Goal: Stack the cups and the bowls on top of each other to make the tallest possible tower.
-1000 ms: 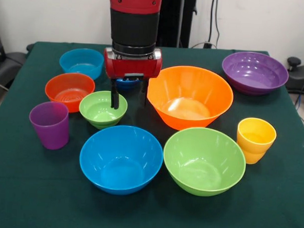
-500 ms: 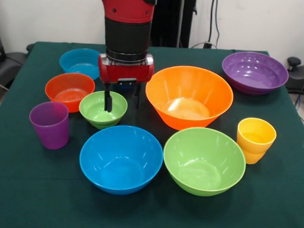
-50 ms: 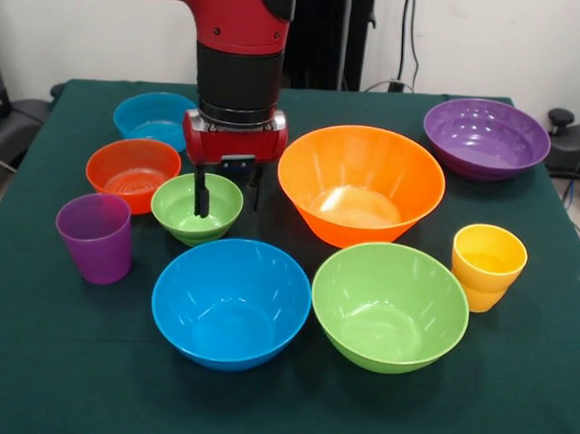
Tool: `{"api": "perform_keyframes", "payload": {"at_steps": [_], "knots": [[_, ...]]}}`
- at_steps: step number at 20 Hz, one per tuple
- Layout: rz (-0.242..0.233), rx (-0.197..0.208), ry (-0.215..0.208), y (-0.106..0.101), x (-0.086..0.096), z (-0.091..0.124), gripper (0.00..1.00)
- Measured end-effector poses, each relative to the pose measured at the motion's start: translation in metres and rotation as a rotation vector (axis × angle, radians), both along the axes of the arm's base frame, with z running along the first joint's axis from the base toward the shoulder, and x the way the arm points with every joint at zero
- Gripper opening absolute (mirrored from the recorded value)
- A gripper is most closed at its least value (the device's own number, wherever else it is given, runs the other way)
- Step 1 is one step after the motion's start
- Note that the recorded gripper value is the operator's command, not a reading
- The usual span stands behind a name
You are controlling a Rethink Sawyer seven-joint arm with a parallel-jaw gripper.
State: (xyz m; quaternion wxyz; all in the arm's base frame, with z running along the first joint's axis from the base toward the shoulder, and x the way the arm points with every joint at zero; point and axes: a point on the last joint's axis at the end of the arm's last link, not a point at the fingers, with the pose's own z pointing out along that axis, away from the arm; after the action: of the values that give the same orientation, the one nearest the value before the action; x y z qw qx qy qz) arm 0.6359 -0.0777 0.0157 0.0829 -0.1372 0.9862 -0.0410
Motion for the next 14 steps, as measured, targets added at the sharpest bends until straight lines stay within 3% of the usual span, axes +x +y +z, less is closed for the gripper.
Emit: {"api": "perform_keyframes", "payload": {"at_steps": [14], "knots": [[0.000,0.037,0.056,0.012,-0.018,-0.033,1.00]]}}
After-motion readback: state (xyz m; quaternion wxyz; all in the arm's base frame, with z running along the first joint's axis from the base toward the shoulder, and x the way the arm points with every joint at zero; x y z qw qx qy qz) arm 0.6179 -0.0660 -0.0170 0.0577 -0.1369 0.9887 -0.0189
